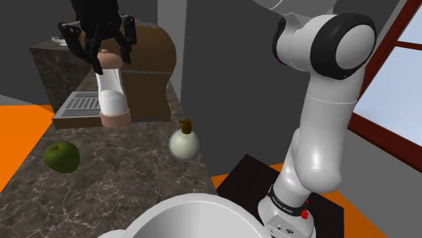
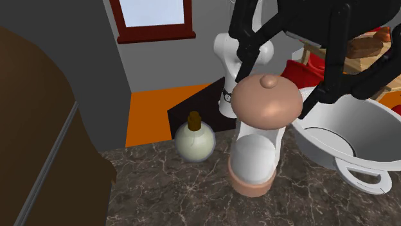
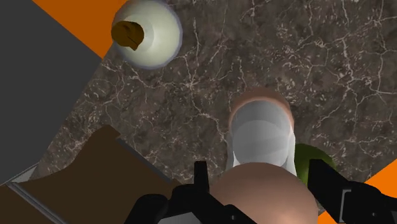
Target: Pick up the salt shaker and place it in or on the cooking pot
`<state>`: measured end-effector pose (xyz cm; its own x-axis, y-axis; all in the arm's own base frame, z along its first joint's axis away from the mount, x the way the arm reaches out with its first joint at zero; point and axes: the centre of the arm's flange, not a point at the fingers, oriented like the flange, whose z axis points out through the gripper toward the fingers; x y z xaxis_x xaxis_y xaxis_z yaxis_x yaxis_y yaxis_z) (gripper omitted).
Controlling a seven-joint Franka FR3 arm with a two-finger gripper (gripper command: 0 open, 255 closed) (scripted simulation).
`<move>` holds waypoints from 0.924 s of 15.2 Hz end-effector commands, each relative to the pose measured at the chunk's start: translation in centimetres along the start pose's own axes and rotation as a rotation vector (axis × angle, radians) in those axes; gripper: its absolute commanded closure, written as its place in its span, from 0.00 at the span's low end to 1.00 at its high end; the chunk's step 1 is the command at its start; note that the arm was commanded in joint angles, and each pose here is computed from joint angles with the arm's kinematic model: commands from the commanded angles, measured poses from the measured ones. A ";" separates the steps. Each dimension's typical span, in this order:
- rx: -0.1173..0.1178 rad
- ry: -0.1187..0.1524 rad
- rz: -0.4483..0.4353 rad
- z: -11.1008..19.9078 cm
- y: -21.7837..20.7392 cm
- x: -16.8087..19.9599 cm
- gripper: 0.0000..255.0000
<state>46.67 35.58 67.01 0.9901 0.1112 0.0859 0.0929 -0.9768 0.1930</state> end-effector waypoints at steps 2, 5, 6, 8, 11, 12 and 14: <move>-0.001 0.000 0.001 -0.9 -1.1 -3.8 1.00; -0.001 0.000 0.001 -2.0 -2.3 -7.4 1.00; -0.001 0.000 0.001 -2.4 -2.6 -8.6 1.00; -0.001 0.000 0.001 -3.2 -3.4 -11.0 1.00; -0.001 0.000 0.001 -4.3 -4.6 -14.6 1.00; -0.001 0.000 0.001 -4.7 -5.0 -15.8 1.00; -0.001 0.000 0.001 -5.5 -5.8 -18.2 1.00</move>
<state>28.78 39.98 69.35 0.9901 0.1114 0.0856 0.0931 -0.9767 0.1936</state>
